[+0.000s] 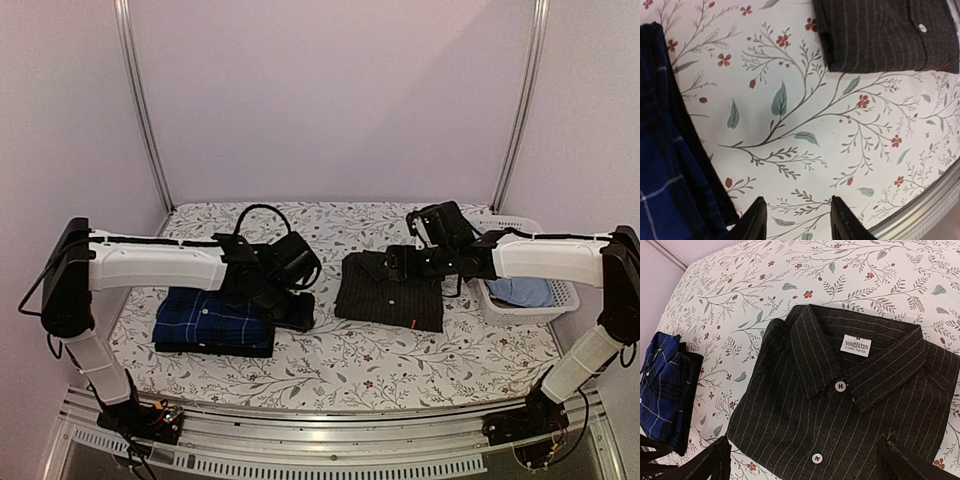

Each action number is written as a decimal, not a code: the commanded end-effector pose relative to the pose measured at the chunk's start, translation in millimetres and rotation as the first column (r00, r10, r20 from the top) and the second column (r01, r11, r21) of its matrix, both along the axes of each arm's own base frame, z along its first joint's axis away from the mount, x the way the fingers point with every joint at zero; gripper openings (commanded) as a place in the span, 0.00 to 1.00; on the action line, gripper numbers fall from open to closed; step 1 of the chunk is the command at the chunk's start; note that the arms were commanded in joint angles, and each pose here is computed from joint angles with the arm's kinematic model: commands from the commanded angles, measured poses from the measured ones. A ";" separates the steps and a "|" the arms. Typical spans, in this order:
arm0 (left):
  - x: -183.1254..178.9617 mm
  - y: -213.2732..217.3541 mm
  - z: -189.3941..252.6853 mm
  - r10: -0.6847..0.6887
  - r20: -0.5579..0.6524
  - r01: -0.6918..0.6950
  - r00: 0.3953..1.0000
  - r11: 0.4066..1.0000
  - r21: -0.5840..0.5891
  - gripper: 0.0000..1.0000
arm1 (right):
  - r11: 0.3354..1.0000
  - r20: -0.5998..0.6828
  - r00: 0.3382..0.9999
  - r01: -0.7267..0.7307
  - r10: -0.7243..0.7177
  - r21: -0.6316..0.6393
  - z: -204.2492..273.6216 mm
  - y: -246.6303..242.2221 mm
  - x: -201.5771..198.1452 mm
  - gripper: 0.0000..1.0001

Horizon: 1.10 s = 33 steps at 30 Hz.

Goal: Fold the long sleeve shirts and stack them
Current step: Move the square-folded shirt to the center of the board.

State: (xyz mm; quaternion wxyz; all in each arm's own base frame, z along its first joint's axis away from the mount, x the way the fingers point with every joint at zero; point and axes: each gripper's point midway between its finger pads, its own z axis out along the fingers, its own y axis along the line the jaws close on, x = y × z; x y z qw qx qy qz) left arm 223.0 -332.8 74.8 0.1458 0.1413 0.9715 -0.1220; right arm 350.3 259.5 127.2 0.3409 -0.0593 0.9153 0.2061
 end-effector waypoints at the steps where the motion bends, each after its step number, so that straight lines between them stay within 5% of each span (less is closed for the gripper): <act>1: 25.1 -26.6 44.9 -0.018 0.082 0.029 0.996 0.991 -0.128 0.41 | 0.997 0.019 0.997 0.073 -0.072 -0.020 8.0 -18.1 5.5 0.98; 12: 113.0 -63.4 12.6 -0.018 -0.007 0.014 1.000 0.929 -0.370 0.35 | 0.998 -0.014 1.000 -0.011 0.010 -0.054 -3.5 15.0 35.8 0.73; 21: 104.0 -76.5 -29.8 -0.087 -0.135 0.017 0.987 0.893 -0.449 0.42 | 0.995 -0.046 0.999 -0.018 0.013 -0.095 -25.7 16.6 40.2 0.73; 33: 87.6 -77.5 -62.8 -0.089 -0.233 -0.023 0.968 0.899 -0.437 0.36 | 0.993 -0.069 0.998 -0.019 0.012 -0.113 -38.4 15.0 38.3 0.74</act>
